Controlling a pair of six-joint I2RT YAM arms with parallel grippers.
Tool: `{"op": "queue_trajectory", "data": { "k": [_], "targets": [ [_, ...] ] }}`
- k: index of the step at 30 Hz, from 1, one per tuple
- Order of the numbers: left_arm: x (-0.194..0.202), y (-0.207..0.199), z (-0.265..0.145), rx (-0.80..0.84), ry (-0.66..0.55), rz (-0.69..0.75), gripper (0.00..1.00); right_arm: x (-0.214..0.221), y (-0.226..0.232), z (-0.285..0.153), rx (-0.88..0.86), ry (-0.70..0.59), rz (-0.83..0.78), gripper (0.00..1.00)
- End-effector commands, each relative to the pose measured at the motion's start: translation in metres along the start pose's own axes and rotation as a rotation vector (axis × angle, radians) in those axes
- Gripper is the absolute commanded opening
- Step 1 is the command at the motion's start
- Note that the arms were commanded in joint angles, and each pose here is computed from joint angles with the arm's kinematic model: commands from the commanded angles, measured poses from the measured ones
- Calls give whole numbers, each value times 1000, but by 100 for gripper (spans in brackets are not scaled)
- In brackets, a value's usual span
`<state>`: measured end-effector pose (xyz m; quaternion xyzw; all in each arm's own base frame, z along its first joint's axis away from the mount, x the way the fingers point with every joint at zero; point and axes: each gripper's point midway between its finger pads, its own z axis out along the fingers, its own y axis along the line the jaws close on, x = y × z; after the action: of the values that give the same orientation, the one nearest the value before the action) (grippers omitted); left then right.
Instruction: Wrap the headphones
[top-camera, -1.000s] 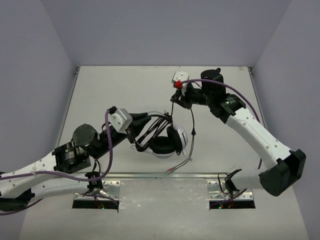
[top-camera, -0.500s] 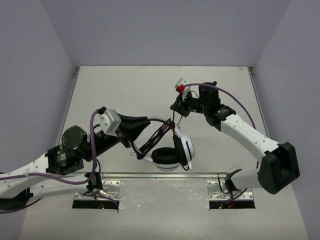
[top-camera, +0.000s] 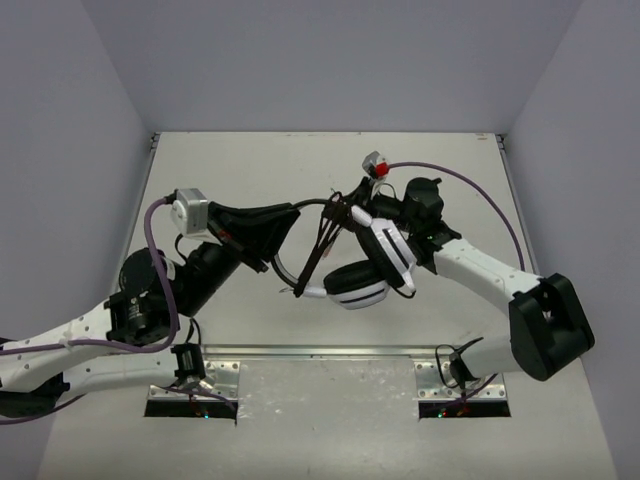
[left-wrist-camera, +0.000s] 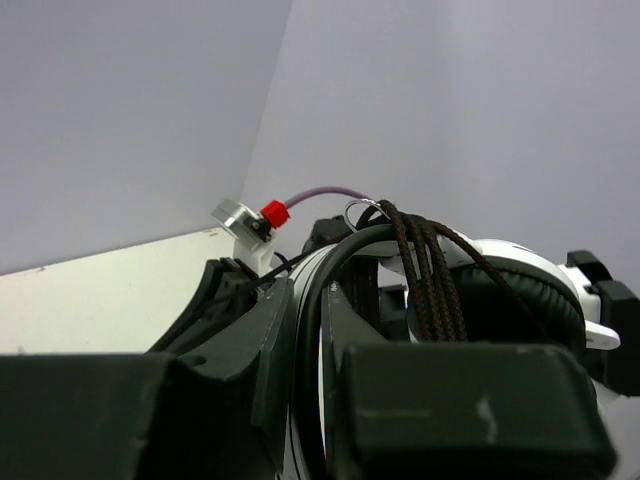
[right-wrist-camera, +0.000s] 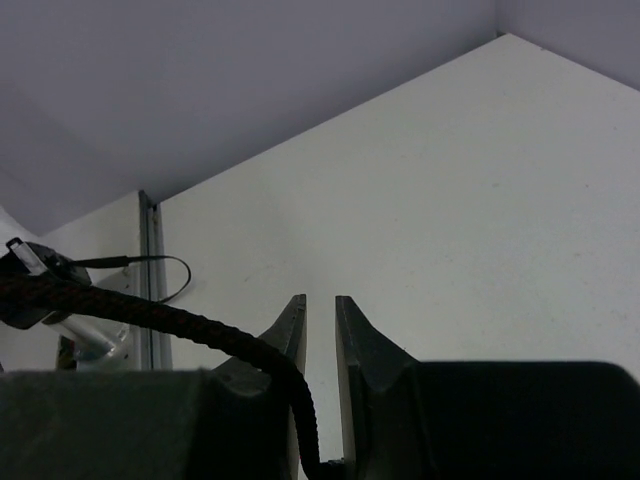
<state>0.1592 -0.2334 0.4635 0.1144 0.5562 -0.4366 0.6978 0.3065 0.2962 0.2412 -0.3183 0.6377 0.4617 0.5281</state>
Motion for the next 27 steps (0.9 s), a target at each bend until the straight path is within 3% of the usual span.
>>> {"op": "queue_trajectory", "data": {
  "k": [1,8,11,16,27],
  "targets": [
    [-106,2,-10,-46,-338,-225,0,-13,16,2,-78,-74,8,18],
    [-108,14,-8,-123,-342,-204,0,5,23,-8,-94,-72,17,24],
    [-106,19,-11,-143,-348,-209,0,6,24,-8,-96,-69,15,16],
    [-113,28,-16,-185,-373,-211,0,18,30,-12,-131,-67,44,27],
    [-120,33,-17,-216,-399,-206,0,36,33,-12,-135,-49,78,29]
  ]
}}
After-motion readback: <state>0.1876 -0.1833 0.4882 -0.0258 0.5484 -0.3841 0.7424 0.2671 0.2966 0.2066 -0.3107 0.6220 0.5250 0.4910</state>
